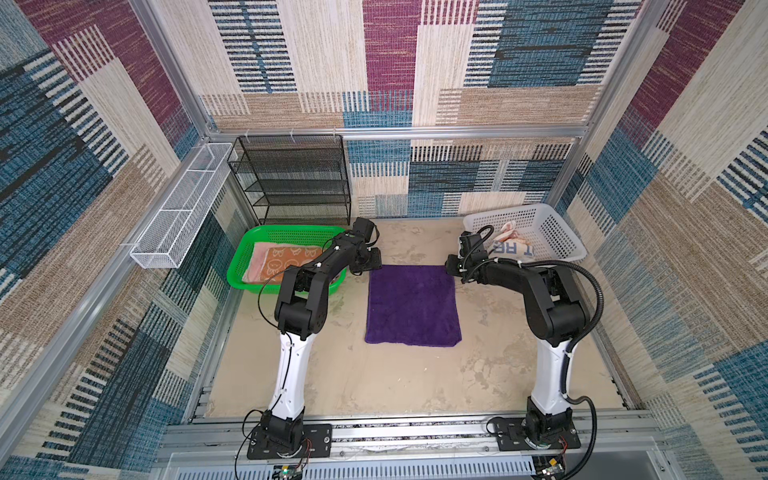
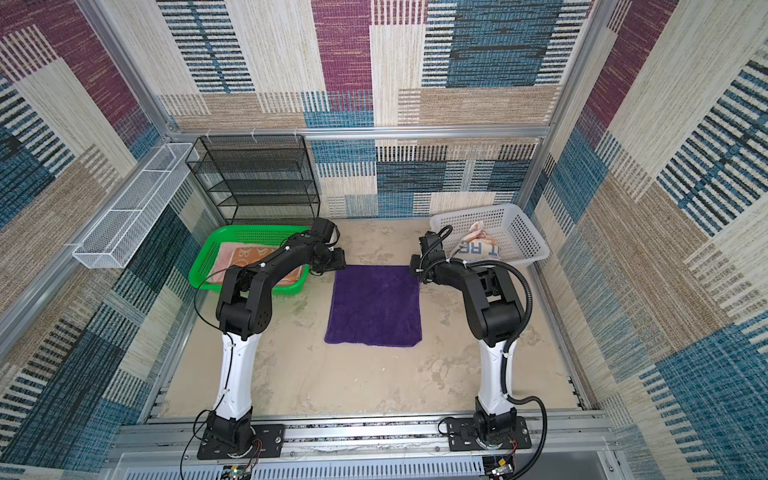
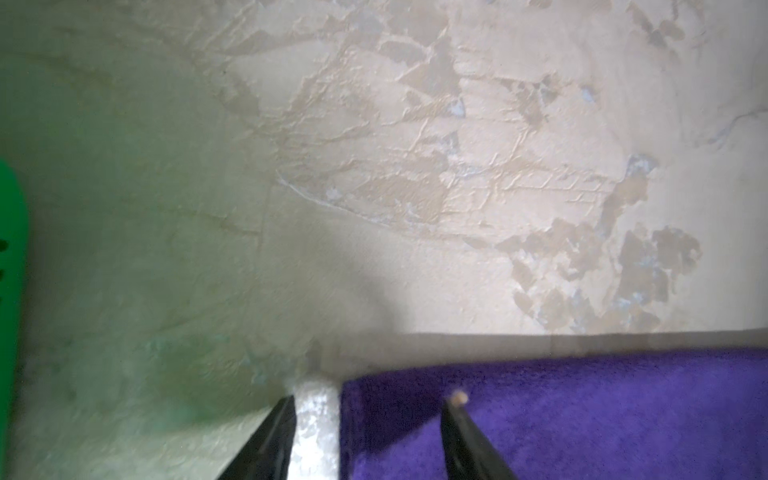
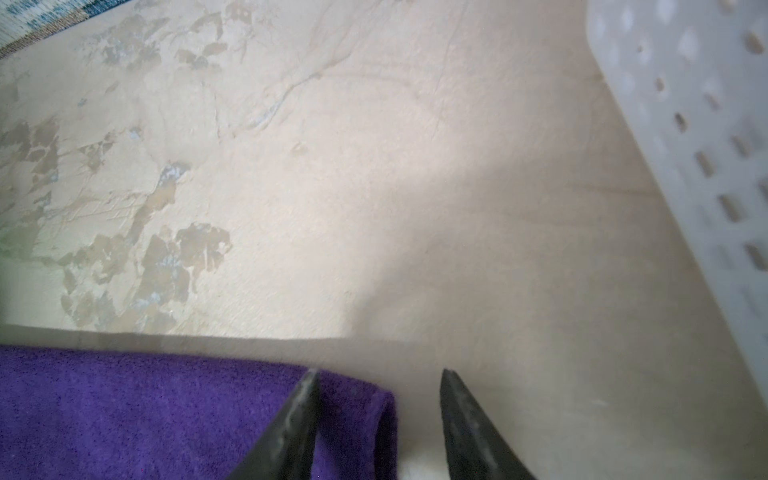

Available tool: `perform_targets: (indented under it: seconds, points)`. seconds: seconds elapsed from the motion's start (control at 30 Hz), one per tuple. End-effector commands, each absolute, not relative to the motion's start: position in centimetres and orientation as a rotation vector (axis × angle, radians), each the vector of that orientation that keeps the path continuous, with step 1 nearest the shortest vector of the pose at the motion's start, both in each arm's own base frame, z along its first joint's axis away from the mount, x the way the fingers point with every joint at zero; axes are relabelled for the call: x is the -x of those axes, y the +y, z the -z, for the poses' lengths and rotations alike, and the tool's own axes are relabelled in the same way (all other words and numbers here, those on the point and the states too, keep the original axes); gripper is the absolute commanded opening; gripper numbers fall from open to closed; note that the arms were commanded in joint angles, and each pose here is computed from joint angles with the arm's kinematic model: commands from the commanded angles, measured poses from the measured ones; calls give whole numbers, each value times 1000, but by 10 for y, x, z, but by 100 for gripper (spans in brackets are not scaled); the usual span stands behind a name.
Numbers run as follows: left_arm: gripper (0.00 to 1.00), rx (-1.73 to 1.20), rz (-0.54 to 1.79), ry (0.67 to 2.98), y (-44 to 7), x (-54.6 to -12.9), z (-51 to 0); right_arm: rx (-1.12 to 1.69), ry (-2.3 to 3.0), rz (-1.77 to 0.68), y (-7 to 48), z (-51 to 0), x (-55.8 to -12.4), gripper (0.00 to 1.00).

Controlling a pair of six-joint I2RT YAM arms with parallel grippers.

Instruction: Fold and stack the towels

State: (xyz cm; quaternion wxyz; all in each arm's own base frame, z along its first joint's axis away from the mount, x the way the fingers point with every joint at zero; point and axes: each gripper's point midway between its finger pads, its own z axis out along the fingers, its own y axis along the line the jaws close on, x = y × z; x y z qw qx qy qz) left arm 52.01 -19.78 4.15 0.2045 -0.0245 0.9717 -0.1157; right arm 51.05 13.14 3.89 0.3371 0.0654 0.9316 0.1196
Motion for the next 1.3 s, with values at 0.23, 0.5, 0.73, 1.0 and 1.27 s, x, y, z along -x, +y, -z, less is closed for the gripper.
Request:
perform_targets:
  seconds: [0.23, 0.5, 0.73, 1.0, 1.27]
  points:
    - [38, 54, 376, 2745, -207, -521, -26, -150, 2444, -327, 136, -30, -517, 38]
    - [15, 46, 430, 2753, -213, -518, -23, -139, 2449, -373, 142, -30, -510, 21]
    - [0, 43, 474, 2740, -217, -517, -27, -127, 2438, -416, 147, -34, -510, 0]
    - [0, 6, 508, 2643, -219, -520, -69, -121, 2338, -398, 140, -70, -514, 0]
    - [0, -20, 570, 2497, -218, -508, -138, -55, 2207, -388, 135, -127, -503, 0]
